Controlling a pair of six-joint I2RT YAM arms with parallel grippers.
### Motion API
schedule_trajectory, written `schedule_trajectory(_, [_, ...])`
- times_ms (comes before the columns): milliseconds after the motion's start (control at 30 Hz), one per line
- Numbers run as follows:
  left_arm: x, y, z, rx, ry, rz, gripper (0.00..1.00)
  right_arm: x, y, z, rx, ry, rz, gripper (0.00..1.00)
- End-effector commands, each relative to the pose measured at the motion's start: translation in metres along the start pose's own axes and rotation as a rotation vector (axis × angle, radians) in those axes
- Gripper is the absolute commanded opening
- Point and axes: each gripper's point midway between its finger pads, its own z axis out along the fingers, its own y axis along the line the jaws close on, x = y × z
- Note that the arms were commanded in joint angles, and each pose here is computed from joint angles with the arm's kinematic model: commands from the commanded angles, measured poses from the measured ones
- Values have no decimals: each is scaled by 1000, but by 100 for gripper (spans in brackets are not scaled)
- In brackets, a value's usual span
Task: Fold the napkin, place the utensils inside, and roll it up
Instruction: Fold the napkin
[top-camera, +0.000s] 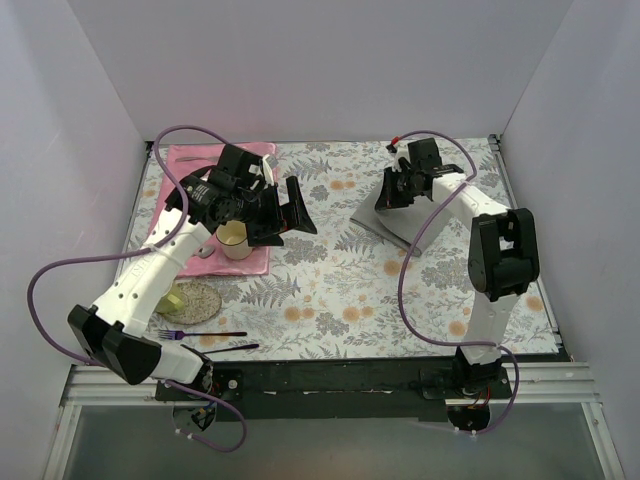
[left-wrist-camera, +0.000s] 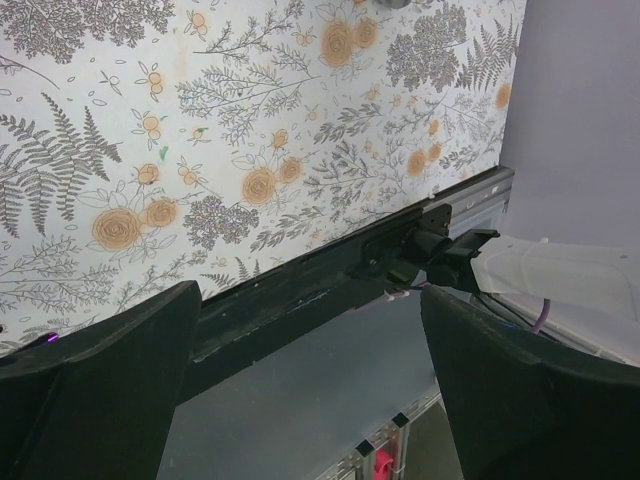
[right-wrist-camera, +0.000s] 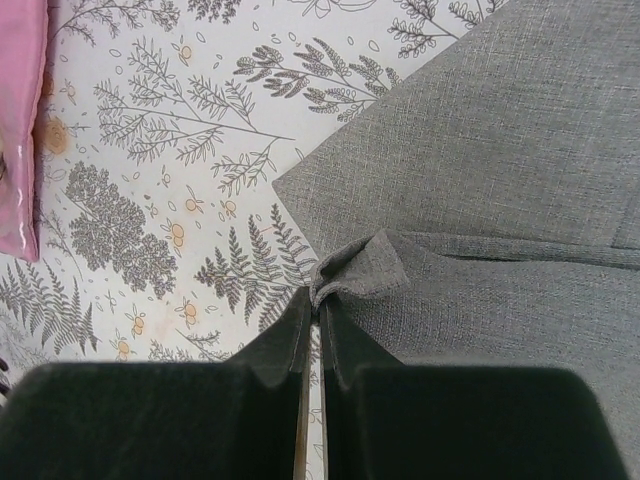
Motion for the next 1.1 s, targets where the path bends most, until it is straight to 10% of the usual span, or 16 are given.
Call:
schedule_trajectory(0, [1, -6, -8, 19, 5, -3, 92, -11, 11, 3, -40, -5, -46, 4])
schedule_trajectory(667, [4, -5, -3, 23, 19, -32, 91, -1, 23, 38, -94, 77, -83, 6])
schedule_trajectory(1067, [-9, -8, 21, 74, -54, -36, 90, -50, 44, 5, -108, 7, -71, 53])
